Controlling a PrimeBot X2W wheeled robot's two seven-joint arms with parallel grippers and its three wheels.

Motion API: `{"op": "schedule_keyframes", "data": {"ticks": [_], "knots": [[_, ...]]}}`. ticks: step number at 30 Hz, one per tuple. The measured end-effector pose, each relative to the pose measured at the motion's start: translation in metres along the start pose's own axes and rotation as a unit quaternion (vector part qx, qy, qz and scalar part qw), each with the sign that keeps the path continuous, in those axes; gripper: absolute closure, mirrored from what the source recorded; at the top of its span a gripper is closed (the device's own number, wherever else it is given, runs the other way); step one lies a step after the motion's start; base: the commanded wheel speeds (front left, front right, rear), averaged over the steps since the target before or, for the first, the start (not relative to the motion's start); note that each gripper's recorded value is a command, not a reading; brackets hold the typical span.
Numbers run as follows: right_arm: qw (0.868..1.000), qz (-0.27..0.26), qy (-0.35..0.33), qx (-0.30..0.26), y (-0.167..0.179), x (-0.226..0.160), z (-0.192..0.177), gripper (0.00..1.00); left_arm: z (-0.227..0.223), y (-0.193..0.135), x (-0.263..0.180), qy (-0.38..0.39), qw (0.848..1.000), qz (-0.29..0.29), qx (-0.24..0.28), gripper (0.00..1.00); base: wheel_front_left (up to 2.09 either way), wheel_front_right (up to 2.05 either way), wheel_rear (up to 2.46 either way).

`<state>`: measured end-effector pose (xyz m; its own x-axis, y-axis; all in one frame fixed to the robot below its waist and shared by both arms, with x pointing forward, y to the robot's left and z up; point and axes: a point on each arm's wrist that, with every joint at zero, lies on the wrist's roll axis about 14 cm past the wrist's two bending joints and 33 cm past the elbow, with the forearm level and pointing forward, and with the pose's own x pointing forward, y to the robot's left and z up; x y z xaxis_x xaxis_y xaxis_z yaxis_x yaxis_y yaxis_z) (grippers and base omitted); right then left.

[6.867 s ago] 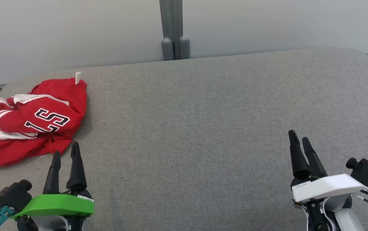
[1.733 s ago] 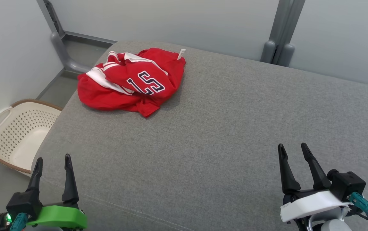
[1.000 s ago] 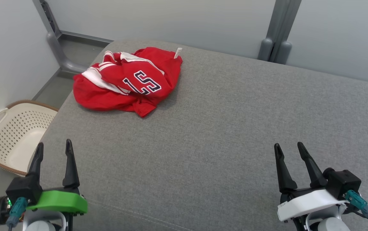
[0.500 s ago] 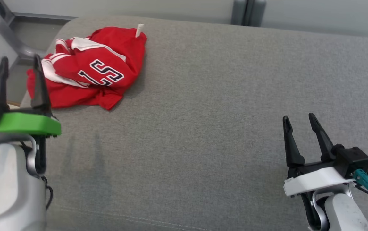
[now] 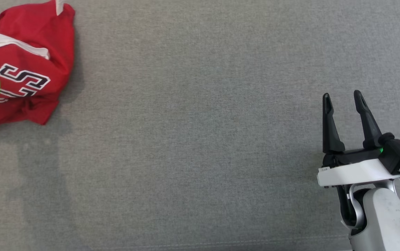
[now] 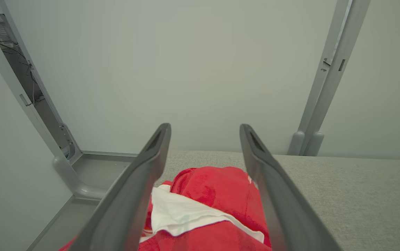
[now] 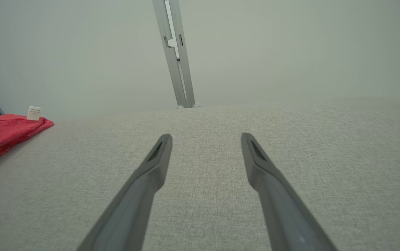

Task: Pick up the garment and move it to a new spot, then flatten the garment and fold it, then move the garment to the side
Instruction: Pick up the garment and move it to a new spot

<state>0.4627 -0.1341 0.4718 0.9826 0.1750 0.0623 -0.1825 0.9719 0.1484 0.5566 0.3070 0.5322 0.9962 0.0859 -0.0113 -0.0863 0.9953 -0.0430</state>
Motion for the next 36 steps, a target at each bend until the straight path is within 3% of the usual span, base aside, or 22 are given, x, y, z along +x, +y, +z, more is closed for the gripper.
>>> {"op": "schedule_keyframes", "data": {"ticks": [2, 3, 7, 10, 13, 16, 17, 18, 19, 27, 36], "knots": [[1.000, -0.012, 0.003, -0.003, -0.009, 0.000, -0.002, 0.00, -0.023, 0.004, 0.007, 0.041, 0.999, 0.003, -0.002, 0.00, 0.00, 0.00, 0.00], [1.000, -0.022, 0.008, -0.005, -0.017, -0.002, -0.006, 0.00, -0.051, 0.009, 0.009, 0.099, 0.995, 0.005, 0.007, 0.00, 0.00, 0.00, 0.00], [0.999, -0.042, 0.020, -0.006, -0.031, -0.007, -0.014, 0.00, -0.101, 0.010, 0.008, 0.197, 0.980, 0.011, -0.011, 0.00, 0.00, 0.00, 0.00], [0.998, -0.050, 0.025, -0.005, -0.037, -0.008, -0.019, 0.00, -0.123, 0.009, 0.008, 0.240, 0.969, 0.019, -0.051, 0.00, 0.00, 0.00, 0.00], [0.998, -0.053, 0.025, -0.005, -0.040, -0.006, -0.020, 0.00, -0.149, 0.011, -0.002, 0.298, 0.953, 0.020, -0.043, 0.00, 0.00, 0.00, 0.00], [0.998, -0.053, 0.026, -0.003, -0.040, -0.006, -0.021, 0.00, -0.158, 0.008, -0.003, 0.311, 0.948, 0.021, -0.058, 0.00, 0.00, 0.00, 0.00], [0.998, -0.054, 0.026, -0.004, -0.041, -0.005, -0.021, 0.00, -0.160, 0.007, -0.004, 0.316, 0.947, 0.020, -0.057, 0.05, 0.00, 0.00, 0.00], [0.998, -0.054, 0.025, -0.004, -0.041, -0.005, -0.021, 0.00, -0.162, 0.007, -0.005, 0.320, 0.946, 0.020, -0.058, 0.75, 0.00, 0.00, 0.00], [0.998, -0.054, 0.025, -0.004, -0.041, -0.005, -0.021, 0.00, -0.163, 0.007, -0.005, 0.320, 0.945, 0.020, -0.058, 1.00, 0.00, 0.00, 0.00], [0.999, -0.050, 0.018, 0.000, -0.037, -0.006, -0.014, 0.00, -0.139, 0.014, 0.001, 0.273, 0.961, 0.024, -0.044, 1.00, 0.00, 0.00, 0.00], [0.999, -0.046, 0.001, 0.012, -0.030, -0.013, 0.004, 0.00, -0.049, 0.006, 0.023, 0.128, 0.991, 0.000, -0.022, 1.00, 0.00, 0.00, 0.00]]}}
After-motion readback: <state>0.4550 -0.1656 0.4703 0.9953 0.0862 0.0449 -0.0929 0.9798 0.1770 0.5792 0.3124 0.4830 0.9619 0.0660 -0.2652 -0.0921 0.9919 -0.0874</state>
